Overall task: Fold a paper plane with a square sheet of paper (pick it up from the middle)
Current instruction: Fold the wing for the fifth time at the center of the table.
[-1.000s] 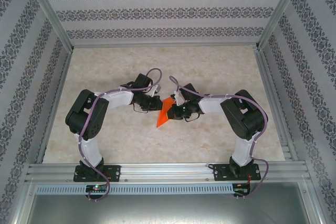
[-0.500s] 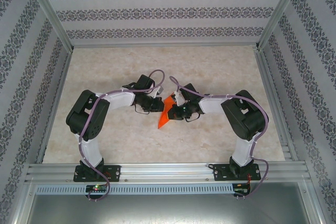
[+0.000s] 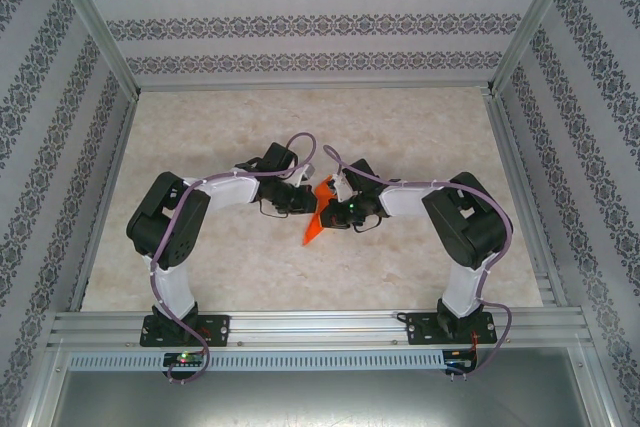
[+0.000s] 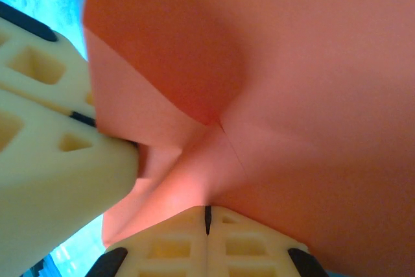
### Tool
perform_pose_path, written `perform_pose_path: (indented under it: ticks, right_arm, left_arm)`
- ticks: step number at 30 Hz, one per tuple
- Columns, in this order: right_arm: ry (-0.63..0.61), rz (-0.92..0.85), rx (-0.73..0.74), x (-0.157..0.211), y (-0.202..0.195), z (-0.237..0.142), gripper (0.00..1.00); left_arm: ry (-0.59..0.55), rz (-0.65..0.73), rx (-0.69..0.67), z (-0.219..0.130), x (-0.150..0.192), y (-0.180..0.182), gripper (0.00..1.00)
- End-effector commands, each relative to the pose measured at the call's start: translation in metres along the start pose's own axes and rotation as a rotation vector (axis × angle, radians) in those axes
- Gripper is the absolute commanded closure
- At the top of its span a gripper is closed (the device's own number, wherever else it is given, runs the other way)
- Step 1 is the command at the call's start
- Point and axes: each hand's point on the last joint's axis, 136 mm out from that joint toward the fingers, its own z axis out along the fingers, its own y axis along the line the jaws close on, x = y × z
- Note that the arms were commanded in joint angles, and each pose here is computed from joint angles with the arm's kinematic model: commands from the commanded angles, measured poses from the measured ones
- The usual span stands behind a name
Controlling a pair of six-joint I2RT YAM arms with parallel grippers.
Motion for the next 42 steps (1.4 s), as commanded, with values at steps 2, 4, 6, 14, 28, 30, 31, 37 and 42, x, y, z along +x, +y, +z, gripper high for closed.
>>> perform_pose_path:
  ticks: [2, 4, 6, 14, 28, 30, 31, 37, 42]
  right_arm:
    - [-0.039, 0.005, 0.046, -0.001, -0.011, -0.007, 0.98]
    - [-0.055, 0.005, 0.043, -0.003, -0.010, -0.009, 0.98]
    - [-0.064, 0.006, 0.047, -0.004, -0.009, -0.011, 0.97]
    - [-0.114, 0.002, 0.054, -0.009, -0.001, -0.023, 0.93]
    - [-0.125, 0.085, 0.104, 0.005, -0.011, -0.023, 0.92]
    - [-0.124, 0.089, 0.107, 0.005, -0.014, -0.021, 0.92]
    - [-0.124, 0.090, 0.106, 0.004, -0.014, -0.020, 0.92]
    - [-0.107, 0.114, 0.134, 0.007, -0.025, -0.014, 0.93]
    - [-0.088, 0.137, 0.172, 0.012, -0.035, -0.012, 0.94]
  left_arm:
    - [-0.015, -0.014, 0.071, 0.004, -0.006, -0.018, 0.90]
    - [-0.007, -0.021, 0.059, 0.007, -0.004, -0.013, 0.90]
    - [0.003, -0.026, 0.050, 0.009, -0.001, -0.010, 0.90]
    - [0.012, -0.019, 0.000, 0.010, 0.005, 0.002, 0.91]
    - [0.002, -0.026, -0.035, 0.012, 0.007, 0.011, 0.91]
    - [0.003, -0.027, -0.033, 0.012, 0.007, 0.011, 0.91]
    - [0.001, -0.024, -0.029, 0.012, 0.007, 0.010, 0.91]
    - [-0.004, -0.021, -0.031, 0.009, 0.009, 0.008, 0.91]
    - [-0.007, -0.016, -0.046, 0.008, 0.012, 0.007, 0.91]
